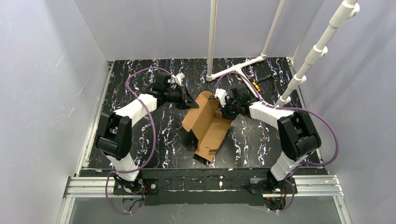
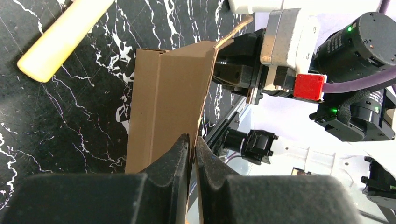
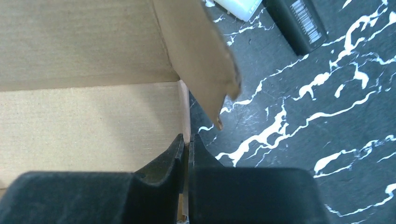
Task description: Fold the paper box
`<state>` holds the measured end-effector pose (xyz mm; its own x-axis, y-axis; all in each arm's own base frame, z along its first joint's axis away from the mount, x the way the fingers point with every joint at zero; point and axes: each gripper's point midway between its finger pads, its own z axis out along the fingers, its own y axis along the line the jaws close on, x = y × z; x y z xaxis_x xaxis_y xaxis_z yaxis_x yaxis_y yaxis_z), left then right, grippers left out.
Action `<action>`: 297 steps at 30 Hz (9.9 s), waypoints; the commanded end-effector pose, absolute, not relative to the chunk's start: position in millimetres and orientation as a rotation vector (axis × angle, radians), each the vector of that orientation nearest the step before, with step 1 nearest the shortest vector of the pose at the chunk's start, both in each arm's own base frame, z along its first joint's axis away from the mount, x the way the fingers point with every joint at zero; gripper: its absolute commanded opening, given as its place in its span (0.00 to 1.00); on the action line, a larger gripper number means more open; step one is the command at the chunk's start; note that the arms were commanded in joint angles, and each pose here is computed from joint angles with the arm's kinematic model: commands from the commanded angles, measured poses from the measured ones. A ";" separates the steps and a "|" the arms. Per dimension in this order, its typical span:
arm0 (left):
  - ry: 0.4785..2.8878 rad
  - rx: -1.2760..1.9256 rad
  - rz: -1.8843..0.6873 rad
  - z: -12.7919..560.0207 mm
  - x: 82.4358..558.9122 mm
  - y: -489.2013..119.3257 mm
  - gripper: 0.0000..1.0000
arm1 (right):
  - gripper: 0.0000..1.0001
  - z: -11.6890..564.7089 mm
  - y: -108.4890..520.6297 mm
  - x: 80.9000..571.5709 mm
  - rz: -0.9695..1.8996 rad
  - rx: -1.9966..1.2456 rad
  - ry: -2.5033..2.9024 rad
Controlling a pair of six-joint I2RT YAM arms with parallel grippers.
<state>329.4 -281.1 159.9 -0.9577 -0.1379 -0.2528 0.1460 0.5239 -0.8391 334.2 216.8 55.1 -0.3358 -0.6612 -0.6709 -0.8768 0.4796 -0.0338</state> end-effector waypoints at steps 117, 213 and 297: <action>2.428 0.311 -1.383 213.1 291.5 -321.1 0.24 | 0.98 220.8 260.2 353.9 0.838 -1.783 1.519; 1.434 1.184 -1.086 178.6 223.6 -247.8 0.00 | 0.01 217.4 238.5 232.2 0.979 -1.908 1.448; 2.253 -0.362 -0.922 83.8 273.7 -196.6 0.01 | 0.01 183.6 242.0 260.4 0.925 -1.710 1.747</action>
<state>254.2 -196.0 69.8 -0.7781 -0.4514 -0.4368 -0.0086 0.7030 -0.7112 265.9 238.6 178.2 -0.0690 -0.6647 -0.7439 -0.9945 -0.0126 0.1035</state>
